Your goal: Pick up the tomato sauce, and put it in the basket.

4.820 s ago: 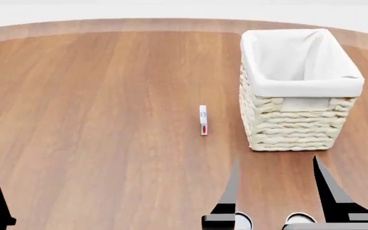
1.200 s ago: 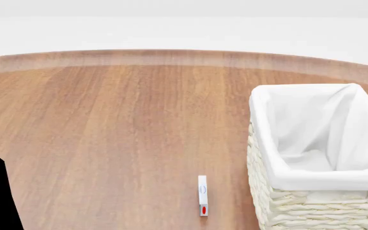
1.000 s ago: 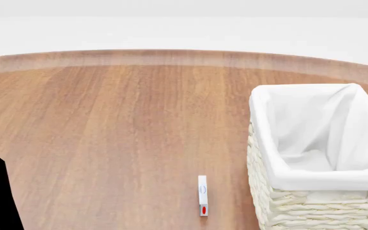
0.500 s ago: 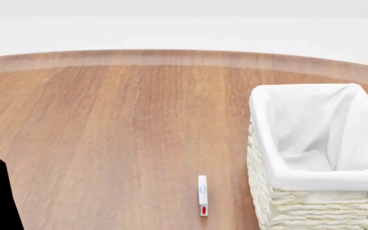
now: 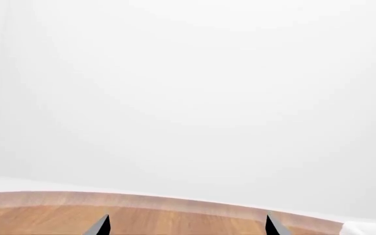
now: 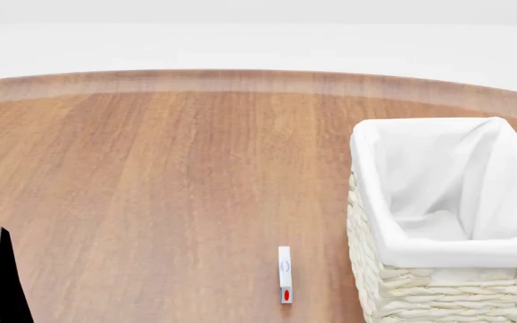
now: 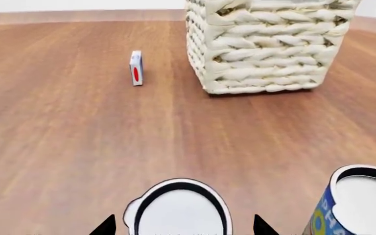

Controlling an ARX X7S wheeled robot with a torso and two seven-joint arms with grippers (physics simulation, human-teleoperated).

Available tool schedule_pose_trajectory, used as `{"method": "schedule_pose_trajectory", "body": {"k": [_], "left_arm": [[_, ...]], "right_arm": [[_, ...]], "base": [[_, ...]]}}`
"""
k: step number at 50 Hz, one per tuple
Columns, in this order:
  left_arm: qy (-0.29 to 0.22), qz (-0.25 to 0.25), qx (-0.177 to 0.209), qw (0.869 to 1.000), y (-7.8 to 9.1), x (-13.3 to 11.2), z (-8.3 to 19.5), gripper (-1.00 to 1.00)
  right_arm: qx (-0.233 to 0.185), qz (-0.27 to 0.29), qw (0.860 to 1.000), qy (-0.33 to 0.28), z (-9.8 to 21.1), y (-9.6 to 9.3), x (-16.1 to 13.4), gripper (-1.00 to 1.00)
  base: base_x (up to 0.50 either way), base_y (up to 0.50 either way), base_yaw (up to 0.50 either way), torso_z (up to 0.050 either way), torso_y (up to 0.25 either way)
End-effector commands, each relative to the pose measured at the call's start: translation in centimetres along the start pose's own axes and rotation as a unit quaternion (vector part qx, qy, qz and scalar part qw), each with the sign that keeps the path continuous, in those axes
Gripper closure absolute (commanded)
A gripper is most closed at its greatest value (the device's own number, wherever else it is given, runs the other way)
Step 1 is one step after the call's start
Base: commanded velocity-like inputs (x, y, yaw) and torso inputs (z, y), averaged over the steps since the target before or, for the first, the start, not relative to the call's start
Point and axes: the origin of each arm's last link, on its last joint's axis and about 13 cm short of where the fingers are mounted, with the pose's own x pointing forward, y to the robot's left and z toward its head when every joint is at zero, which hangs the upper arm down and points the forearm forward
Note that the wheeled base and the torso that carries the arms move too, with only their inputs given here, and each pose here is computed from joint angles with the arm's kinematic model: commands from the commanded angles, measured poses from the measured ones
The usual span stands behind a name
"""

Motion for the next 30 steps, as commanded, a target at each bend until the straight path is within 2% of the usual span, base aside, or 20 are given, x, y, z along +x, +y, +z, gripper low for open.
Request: {"method": "schedule_pose_trajectory", "body": {"k": [1, 30], "left_arm": [[0.001, -0.001, -0.001, 1.0, 0.0, -0.1, -0.1, -1.0], [0.001, -0.004, -0.003, 1.0, 0.0, -0.2, -0.2, -1.0]], "right_arm": [[0.001, 0.0, 1.0, 0.009, -0.5, -0.1, 0.5, -1.0], [0.0, 0.019, 0.999, 0.032, -1.9, 0.0, 1.3, -1.0]], "base": [[0.0, 0.0, 0.0, 0.0, 0.0], [0.0, 0.0, 0.0, 0.0, 0.0]]}}
